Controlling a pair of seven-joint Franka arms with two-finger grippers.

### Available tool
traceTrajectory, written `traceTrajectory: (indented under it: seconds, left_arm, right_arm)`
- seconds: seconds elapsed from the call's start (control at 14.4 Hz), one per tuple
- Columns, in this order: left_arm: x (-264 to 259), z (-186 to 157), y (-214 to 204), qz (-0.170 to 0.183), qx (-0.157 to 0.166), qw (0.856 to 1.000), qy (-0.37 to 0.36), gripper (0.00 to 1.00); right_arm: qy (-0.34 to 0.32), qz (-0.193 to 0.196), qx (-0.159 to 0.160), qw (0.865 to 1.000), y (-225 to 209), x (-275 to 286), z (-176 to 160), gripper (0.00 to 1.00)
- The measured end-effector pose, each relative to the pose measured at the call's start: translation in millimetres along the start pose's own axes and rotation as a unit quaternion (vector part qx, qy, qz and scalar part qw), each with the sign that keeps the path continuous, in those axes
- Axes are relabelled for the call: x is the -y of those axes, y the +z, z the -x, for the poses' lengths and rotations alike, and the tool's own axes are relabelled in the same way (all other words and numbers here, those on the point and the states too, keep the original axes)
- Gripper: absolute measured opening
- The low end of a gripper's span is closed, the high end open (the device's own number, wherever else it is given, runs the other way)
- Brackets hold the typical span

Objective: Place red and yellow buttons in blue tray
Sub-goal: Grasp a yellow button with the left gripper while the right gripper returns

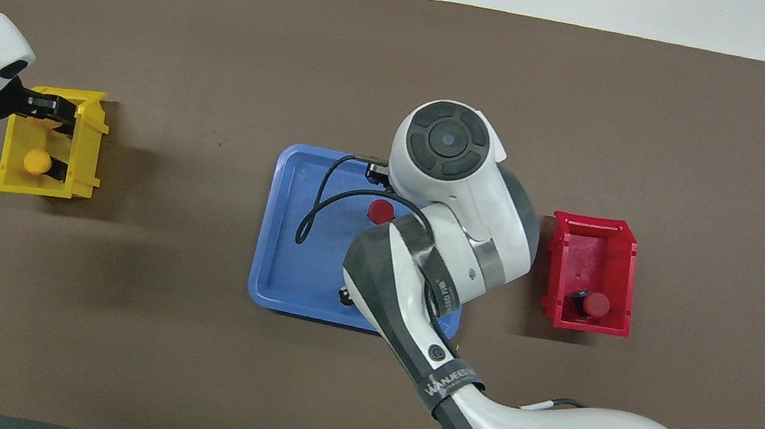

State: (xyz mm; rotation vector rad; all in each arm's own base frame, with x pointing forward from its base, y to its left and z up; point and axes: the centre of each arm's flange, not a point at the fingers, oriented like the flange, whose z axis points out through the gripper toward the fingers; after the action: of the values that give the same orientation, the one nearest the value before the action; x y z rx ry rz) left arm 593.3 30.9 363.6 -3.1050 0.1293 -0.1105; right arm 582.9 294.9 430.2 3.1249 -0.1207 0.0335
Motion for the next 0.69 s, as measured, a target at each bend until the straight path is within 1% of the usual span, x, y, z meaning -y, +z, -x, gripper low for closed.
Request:
traceTrajectory:
  seconds: [0.14,0.28,0.42,0.55,0.69]
  left_arm:
    - [-0.2,1.2,2.0,0.0,0.001,1.0,-0.004,0.42]
    - [-0.1,0.5,0.9,0.0,0.0,1.0,-0.006,0.41]
    - [0.6,-5.5,-9.3,-0.001,-0.004,1.0,-0.006,0.41]
    - [1.3,-20.3,-42.8,-0.002,0.0,1.0,0.002,0.41]
    - [-8.8,-34.4,-91.5,-0.01,0.017,1.0,0.02,0.41]
  right_arm:
    - [-0.026,0.002,0.006,1.0,-26.5,-66.9,8.8,0.73]
    - [-0.05,-0.001,0.001,0.999,-22.7,-118.9,35.7,0.73]
    - [-0.077,-0.003,-0.005,0.997,-3.2,-156.8,66.5,0.73]
    - [-0.098,-0.003,-0.004,0.995,12.1,-190.5,84.4,0.73]
    - [-0.102,-0.006,-0.013,0.995,16.2,-222.4,81.3,0.71]
